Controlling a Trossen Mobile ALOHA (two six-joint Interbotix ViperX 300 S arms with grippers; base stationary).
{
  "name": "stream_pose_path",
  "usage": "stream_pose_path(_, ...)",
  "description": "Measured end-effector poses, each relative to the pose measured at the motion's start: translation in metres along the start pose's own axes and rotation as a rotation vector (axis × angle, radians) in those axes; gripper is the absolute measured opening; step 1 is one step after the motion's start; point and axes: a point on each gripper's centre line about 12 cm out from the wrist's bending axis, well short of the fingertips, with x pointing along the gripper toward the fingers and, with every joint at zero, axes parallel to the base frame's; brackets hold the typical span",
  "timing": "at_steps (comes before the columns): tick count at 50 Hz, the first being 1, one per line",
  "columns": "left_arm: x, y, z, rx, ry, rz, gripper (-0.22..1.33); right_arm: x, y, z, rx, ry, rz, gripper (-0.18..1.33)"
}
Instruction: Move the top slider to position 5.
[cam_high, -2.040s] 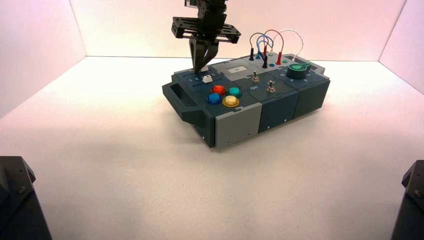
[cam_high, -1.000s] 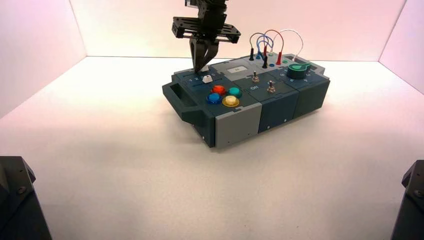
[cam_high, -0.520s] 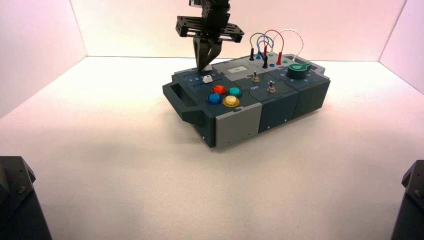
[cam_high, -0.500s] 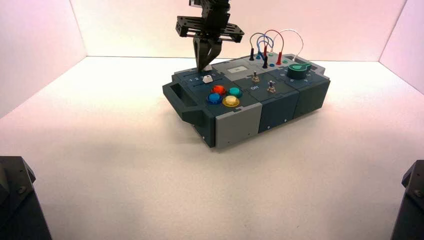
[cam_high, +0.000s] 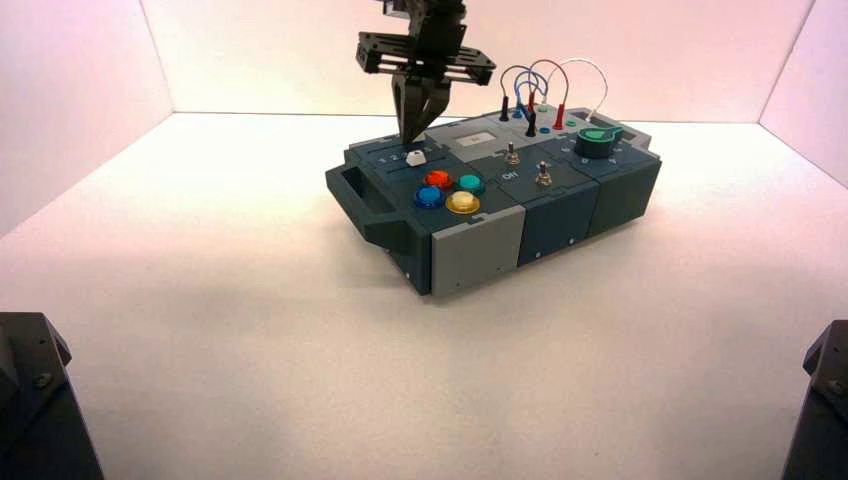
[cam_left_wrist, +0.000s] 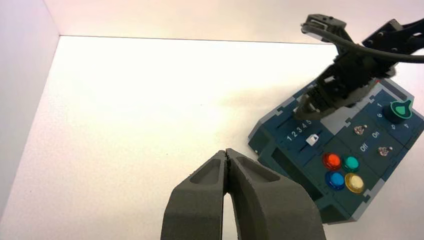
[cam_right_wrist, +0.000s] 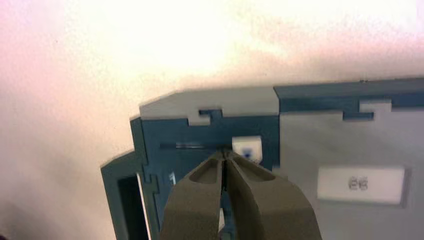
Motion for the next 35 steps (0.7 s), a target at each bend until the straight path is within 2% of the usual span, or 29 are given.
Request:
stream_pose_path(12,-0.001,0.0,0.0,-0.002,-0.003,0.0,-0.17,-0.009,-0.012,-0.004,0.015,0.01,-0.016,-0.14)
stream_pose_path(20,-0.002,0.0,0.0,-0.002,-0.008,-0.001,-0.17,-0.016,-0.012,-0.005,0.003,0.002,-0.025,-0.14)
stream_pose_path(35,-0.003,0.0,0.001,-0.001,-0.012,-0.001,-0.17,-0.012,-0.014,-0.011,-0.002,0.021,-0.033,-0.14)
